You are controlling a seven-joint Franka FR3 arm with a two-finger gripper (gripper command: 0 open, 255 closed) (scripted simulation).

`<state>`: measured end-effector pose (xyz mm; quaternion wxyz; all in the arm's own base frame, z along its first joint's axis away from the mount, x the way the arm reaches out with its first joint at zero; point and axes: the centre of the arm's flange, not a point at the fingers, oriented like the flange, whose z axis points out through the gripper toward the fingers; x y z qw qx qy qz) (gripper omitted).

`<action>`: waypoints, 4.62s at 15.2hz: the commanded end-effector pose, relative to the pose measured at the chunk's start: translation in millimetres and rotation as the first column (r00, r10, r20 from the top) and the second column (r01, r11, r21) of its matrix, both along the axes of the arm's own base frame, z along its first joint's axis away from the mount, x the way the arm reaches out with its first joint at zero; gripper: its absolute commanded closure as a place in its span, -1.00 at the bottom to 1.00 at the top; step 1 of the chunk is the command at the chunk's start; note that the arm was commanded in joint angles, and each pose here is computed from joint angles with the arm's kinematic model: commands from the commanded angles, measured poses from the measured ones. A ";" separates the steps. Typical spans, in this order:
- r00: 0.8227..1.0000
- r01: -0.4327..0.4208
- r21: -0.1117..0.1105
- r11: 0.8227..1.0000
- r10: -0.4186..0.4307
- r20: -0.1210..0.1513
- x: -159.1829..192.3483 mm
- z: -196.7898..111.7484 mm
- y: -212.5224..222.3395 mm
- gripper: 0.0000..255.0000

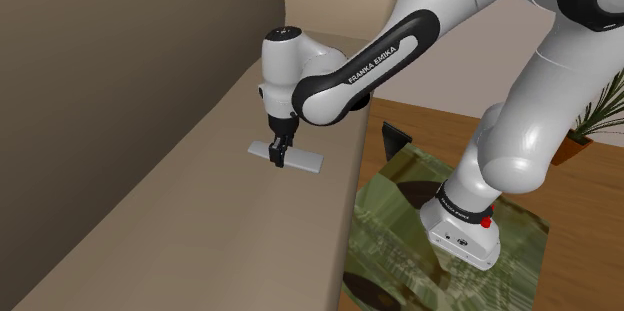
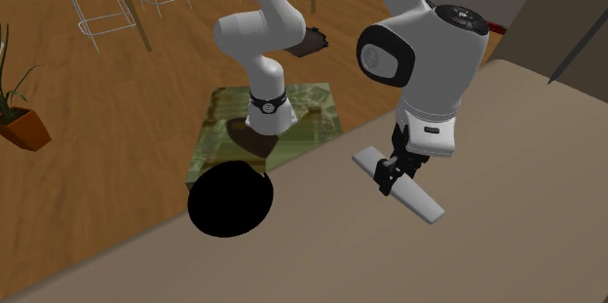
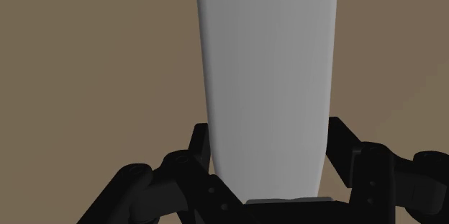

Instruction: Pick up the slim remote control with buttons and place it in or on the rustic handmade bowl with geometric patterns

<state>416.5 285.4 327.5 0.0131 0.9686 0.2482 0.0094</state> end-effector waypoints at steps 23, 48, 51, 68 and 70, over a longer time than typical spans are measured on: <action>1.000 0.000 0.000 1.000 0.000 0.000 0.0 110.8 0.0 1.00; 1.000 0.000 0.000 1.000 0.000 0.000 18.1 198.8 -104.1 1.00; 1.000 0.000 0.000 1.000 0.000 0.000 24.9 199.1 -143.1 1.00; 1.000 0.000 0.000 1.000 0.000 0.000 55.8 184.6 -320.2 1.00; 1.000 0.000 0.000 1.000 0.000 0.000 55.8 174.1 -320.2 1.00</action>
